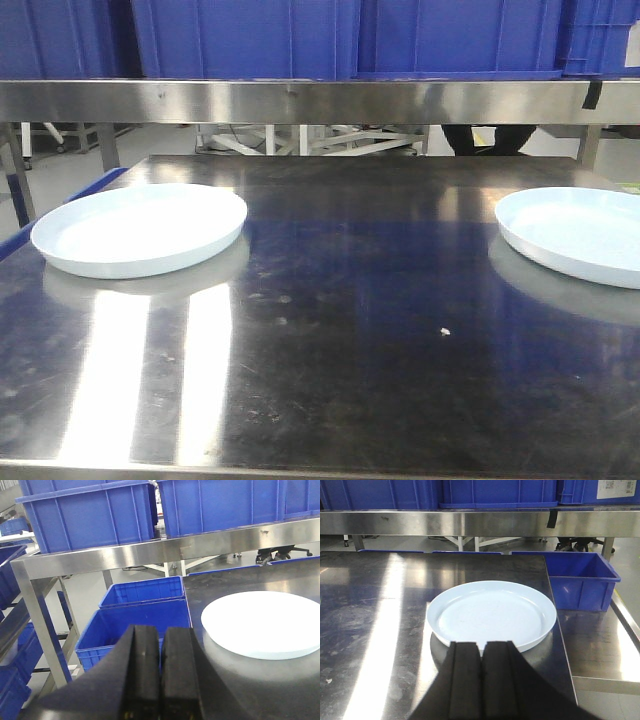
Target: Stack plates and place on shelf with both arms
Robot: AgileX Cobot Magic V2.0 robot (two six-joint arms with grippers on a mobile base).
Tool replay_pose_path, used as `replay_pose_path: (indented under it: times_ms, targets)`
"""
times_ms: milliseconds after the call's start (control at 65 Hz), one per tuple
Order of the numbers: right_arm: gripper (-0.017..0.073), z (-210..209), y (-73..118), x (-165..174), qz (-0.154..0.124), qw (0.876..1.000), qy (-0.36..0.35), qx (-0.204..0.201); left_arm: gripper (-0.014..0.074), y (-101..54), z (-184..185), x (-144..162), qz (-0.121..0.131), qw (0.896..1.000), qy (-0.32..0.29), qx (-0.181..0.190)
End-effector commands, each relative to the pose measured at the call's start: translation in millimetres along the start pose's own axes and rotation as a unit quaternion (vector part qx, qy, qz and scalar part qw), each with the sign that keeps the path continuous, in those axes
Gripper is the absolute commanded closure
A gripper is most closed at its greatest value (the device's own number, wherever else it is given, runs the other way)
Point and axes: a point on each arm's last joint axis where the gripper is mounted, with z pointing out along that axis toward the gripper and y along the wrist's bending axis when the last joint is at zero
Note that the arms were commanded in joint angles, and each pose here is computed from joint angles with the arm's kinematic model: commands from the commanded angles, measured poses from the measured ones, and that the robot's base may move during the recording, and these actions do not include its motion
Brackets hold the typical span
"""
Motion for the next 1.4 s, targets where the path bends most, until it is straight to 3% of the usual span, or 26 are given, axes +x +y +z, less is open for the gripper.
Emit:
replay_pose_path:
  times_ms: [0, 139, 292, 416, 585, 723, 939, 1139, 1262, 1385]
  targets:
    - [0.0511, -1.8, 0.1, -8.7, -0.008, 0.999, -0.051, 0.0, 0.0512, 0.9, -2.2, -8.2, -0.01, 0.999, -0.053, -0.005]
    - [0.0511, -1.8, 0.1, -8.7, -0.008, 0.999, -0.051, 0.0, 0.0512, 0.9, -2.2, -8.2, -0.011, 0.999, -0.053, -0.005]
    - [0.0511, -1.8, 0.1, -8.7, -0.008, 0.999, -0.051, 0.0, 0.0511, 2.0, -2.8, -12.5, -0.051, 0.996, -0.072, -0.007]
    - [0.0511, -1.8, 0.1, -8.7, -0.008, 0.999, -0.051, 0.0, 0.0504, 5.5, -5.5, -31.3, -0.055, 0.993, -0.106, -0.012]
    - [0.0511, -1.8, 0.1, -8.7, -0.008, 0.999, -0.051, 0.0, 0.0504, 10.2, -5.4, -63.0, -0.057, 0.994, -0.095, -0.007]
    - [0.0511, -1.8, 0.1, -8.7, -0.008, 0.999, -0.051, 0.0, 0.0504, 12.8, 3.8, -83.7, -0.107, 0.992, -0.065, 0.004]
    - [0.0511, -1.8, 0.1, -8.7, -0.008, 0.999, -0.051, 0.0, 0.0504, 9.8, 36.1, -95.2, -0.151, 0.986, 0.067, 0.034]
    - [0.0511, -1.8, 0.1, -8.7, -0.008, 0.999, -0.051, 0.0, 0.0504, 7.4, 75.7, -100.6, -0.154, 0.97, 0.18, 0.052]
    - [0.0511, -1.8, 0.1, -8.7, -0.008, 0.999, -0.051, 0.0, 0.0504, 5.7, 107.6, -97.2, -0.154, 0.955, 0.245, 0.058]
    - [0.0511, -1.8, 0.1, -8.7, -0.008, 0.999, -0.051, 0.0, 0.0504, 1.9, 141.6, -90.6, -0.153, 0.928, 0.332, 0.073]
